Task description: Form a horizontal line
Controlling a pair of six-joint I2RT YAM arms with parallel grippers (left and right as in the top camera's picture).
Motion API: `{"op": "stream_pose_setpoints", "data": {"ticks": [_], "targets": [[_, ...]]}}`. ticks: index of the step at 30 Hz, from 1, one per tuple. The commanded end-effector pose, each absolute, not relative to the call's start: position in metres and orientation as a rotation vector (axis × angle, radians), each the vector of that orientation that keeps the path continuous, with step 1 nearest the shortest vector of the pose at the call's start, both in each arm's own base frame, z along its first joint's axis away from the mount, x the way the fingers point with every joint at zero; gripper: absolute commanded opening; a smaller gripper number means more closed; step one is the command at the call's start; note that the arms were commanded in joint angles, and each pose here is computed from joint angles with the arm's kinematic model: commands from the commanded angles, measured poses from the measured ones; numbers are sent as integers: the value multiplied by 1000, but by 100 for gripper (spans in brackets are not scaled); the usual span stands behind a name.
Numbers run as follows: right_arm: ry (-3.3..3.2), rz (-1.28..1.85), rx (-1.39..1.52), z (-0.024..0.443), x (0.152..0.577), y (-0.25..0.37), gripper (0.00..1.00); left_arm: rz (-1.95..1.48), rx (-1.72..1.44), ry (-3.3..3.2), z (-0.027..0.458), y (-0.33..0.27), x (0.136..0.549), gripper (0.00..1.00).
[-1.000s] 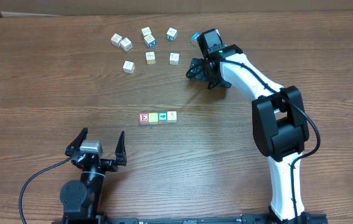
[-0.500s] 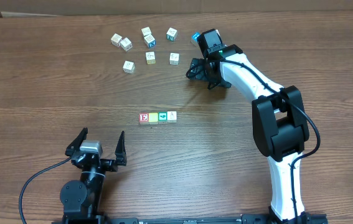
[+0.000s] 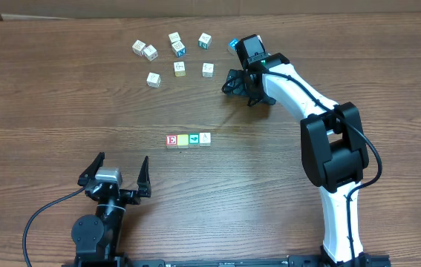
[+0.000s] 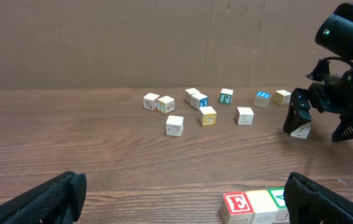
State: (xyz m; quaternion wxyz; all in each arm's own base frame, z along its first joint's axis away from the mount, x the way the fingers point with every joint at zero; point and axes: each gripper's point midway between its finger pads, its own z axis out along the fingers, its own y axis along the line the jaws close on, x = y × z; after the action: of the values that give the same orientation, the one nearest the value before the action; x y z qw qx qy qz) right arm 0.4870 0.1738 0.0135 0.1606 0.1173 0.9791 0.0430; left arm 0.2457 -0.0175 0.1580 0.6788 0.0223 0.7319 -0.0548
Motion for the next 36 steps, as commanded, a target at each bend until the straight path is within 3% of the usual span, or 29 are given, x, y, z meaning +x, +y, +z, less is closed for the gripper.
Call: {"op": "stream_pose_setpoints", "data": {"ticks": [1, 30, 36], "targets": [[2807, 109, 345, 6, 485, 171, 100, -97, 68, 1636, 158, -17, 245, 100], [2807, 109, 347, 6, 485, 170, 100, -97, 68, 1637, 158, -17, 245, 100], [2792, 98, 428, 7, 495, 142, 100, -97, 68, 1637, 158, -17, 245, 100]]}}
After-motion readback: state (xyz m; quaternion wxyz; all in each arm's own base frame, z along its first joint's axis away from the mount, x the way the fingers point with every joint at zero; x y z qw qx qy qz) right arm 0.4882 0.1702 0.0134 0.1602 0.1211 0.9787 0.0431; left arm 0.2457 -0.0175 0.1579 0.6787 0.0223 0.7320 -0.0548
